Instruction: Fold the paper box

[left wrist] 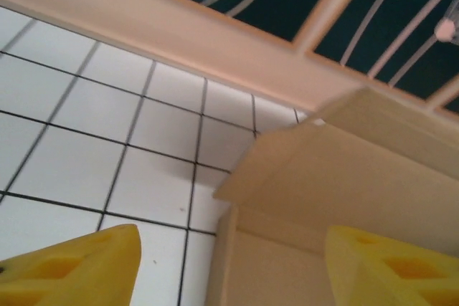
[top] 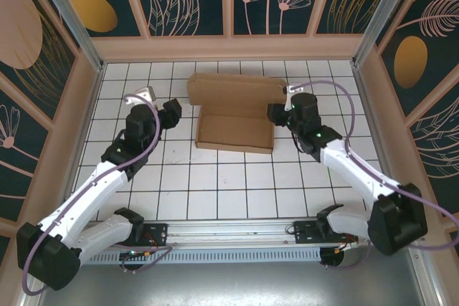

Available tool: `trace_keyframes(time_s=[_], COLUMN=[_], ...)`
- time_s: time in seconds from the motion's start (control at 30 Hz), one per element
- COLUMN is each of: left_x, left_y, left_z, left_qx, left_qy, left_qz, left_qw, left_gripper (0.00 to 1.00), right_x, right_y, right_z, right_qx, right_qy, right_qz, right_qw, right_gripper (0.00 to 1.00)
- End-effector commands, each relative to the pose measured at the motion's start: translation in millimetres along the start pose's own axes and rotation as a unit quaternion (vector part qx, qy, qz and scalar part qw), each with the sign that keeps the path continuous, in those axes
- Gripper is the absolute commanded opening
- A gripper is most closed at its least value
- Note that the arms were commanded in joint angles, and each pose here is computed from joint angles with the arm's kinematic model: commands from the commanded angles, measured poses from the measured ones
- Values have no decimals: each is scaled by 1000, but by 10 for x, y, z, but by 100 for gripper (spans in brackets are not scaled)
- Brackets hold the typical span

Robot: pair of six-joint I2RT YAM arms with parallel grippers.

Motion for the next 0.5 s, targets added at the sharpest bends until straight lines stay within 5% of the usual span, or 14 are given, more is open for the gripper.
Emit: trace_keyframes(time_s=[0.0, 0.1, 0.23, 0.37, 0.47], left_x=[17, -112, -372, -593, -749], left_y=[265, 125, 180, -111, -88], left_z=[-156, -359, -39, -55, 102], left_qx=[-93, -218, -209, -317, -291], left_qy=[-53, -119, -130, -204, -205], left_qz=[-112, -97, -100, -64, -70], left_qw=[988, 964, 964, 924, 932], left_gripper=[78, 80, 80, 81, 80], right_x=[144, 153, 169, 31, -74], right_y=[120, 107, 67, 36, 81], right_z=[167, 204, -24, -83, -218], right_qx=[49, 113, 171, 211, 197], right_qy=[67, 82, 81, 130, 130], right_qz=[-57, -51, -96, -80, -76], right_qw=[995, 989, 977, 965, 969], right_gripper=[44, 48, 51, 52, 53])
Point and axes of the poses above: each hand's point on the last joint's axis, 136 mm out from that joint toward the fingers, its own x axis back along the fingers, its own z axis along the line the jaws close on, y = z × x, the point moved 3 cm from there along x, back along the fingers, and after that the axes turned 4 degrees about -x, right-handed, at the moved point
